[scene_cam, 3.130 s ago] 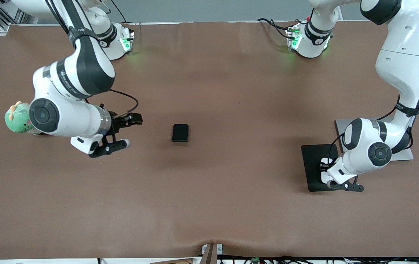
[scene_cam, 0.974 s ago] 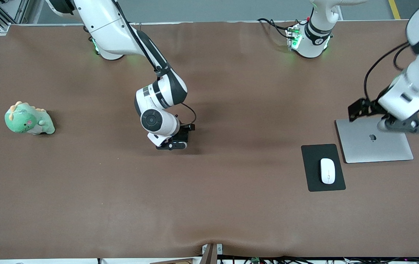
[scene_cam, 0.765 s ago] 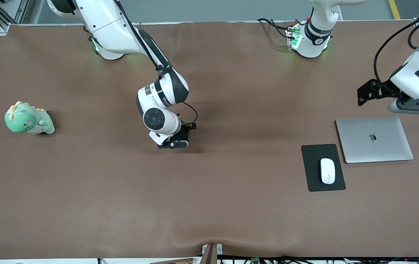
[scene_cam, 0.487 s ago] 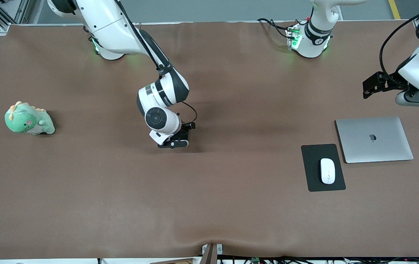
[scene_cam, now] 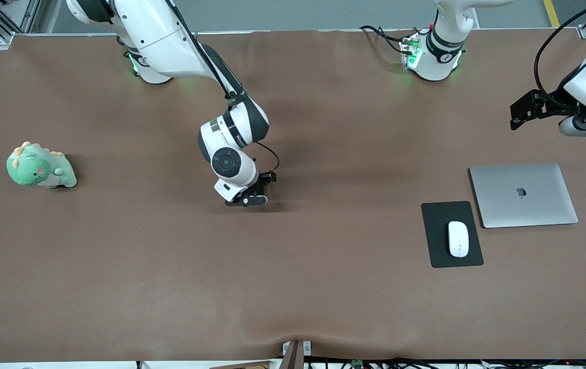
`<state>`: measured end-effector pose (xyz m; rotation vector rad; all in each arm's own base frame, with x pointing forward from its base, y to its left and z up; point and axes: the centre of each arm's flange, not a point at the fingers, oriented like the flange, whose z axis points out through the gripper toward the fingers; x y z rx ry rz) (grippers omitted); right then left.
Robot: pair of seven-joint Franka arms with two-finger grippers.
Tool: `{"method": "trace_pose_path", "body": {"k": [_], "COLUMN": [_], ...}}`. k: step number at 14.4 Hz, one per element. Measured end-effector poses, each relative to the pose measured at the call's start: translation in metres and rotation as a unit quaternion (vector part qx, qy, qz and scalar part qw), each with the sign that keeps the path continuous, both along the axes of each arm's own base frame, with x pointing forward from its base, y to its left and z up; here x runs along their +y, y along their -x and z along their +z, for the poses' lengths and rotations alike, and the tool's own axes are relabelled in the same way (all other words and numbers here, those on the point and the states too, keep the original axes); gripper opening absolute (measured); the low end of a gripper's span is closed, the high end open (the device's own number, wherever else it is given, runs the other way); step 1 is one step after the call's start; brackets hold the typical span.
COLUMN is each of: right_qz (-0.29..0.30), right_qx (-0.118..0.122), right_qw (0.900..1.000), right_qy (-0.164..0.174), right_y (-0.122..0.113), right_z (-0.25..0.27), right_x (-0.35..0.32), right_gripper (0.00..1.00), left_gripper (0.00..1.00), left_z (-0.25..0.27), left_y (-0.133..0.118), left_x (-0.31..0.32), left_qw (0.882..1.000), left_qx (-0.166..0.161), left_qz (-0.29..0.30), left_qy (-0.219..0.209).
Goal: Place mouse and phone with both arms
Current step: 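Grasp the black phone with the right gripper while the left gripper withdraws, then carry the phone toward the green plush toy with the right gripper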
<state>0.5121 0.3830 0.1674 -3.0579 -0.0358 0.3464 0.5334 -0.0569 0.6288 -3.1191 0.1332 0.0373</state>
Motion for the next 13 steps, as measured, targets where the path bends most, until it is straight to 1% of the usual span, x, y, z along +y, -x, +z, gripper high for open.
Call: {"method": "trace_pose_path", "body": {"k": [1, 2, 4, 6, 7, 8, 9, 11, 13], "right_qz": [0.002, 0.002, -0.001, -0.009, -0.012, -0.013, -0.011, -0.009, -0.022], "right_qx": [-0.001, 0.0, 0.005, 0.024, 0.036, 0.042, 0.044, 0.055, 0.066], "right_qw": [1.0, 1.0, 1.0, 0.999, 0.999, 0.999, 0.998, 0.996, 0.994], "right_qy": [0.002, 0.005, 0.01, 0.02, 0.025, 0.03, 0.039, 0.069, 0.081], "right_y": [0.0, -0.001, -0.002, -0.005, -0.009, -0.015, -0.021, -0.03, -0.036], "right_z": [0.0, 0.002, 0.004, 0.009, 0.015, 0.023, 0.034, 0.052, 0.064], "right_x": [-0.001, -0.002, -0.004, -0.006, -0.009, -0.014, -0.023, -0.05, -0.084], "right_gripper": [0.93, 0.81, 0.8, 0.8, 0.8, 0.8, 0.8, 0.8, 0.8], "left_gripper": [1.0, 1.0, 1.0, 1.0, 1.0, 1.0, 1.0, 1.0, 1.0], "left_z": [-0.001, -0.002, -0.003, -0.002, -0.002, -0.002, -0.002, -0.003, -0.003], "left_y": [0.0, 0.0, 0.001, 0.001, 0.001, 0.001, 0.001, 0.0, 0.0], "left_x": [0.0, 0.0, -0.003, -0.004, -0.002, 0.002, 0.005, 0.008, 0.008], "left_qw": [1.0, 1.0, 1.0, 1.0, 1.0, 1.0, 1.0, 1.0, 1.0], "left_qx": [0.002, 0.004, 0.005, 0.004, 0.004, 0.004, 0.004, 0.006, 0.006], "left_qz": [0.001, 0.001, 0.008, 0.012, 0.013, 0.017, 0.02, 0.02, 0.011], "left_qy": [0.002, 0.003, 0.004, 0.004, 0.004, 0.004, 0.004, 0.004, 0.004]}}
